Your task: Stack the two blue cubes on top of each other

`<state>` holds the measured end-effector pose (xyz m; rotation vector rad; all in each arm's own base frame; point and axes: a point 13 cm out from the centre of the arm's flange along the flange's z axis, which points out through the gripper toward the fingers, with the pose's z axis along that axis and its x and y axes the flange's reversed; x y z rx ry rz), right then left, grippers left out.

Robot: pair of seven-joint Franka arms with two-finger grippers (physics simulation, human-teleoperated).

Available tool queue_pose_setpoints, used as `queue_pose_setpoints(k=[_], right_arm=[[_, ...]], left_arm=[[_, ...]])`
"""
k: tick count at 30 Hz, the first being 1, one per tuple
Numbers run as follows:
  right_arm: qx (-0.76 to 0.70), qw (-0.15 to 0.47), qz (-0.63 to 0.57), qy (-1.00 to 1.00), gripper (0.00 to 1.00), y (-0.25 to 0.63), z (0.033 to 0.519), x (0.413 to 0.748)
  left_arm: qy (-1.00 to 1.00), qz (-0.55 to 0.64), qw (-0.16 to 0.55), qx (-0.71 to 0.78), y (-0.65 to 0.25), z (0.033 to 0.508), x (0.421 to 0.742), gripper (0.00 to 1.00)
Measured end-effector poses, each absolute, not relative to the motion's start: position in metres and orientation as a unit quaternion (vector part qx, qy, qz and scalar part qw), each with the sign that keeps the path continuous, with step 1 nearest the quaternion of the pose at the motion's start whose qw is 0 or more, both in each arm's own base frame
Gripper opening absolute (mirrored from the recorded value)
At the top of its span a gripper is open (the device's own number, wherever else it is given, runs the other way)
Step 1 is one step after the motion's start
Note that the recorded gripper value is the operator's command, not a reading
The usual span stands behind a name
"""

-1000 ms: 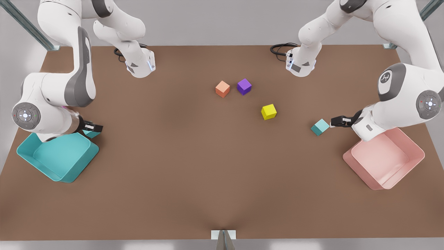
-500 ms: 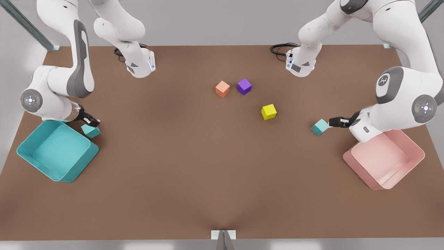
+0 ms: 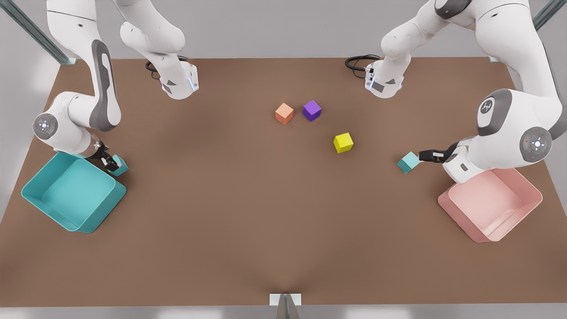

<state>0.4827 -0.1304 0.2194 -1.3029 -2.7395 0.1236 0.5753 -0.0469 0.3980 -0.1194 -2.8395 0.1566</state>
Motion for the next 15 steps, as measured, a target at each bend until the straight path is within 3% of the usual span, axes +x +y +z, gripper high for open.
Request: queue_pose_setpoints(k=[15], right_arm=[[-0.417,0.059,0.036,-0.906,0.99,-0.137,0.165,0.478]], left_arm=[[-0.986,0.050,0.152,-0.040,-0.044,0.395,0.573,1.00]])
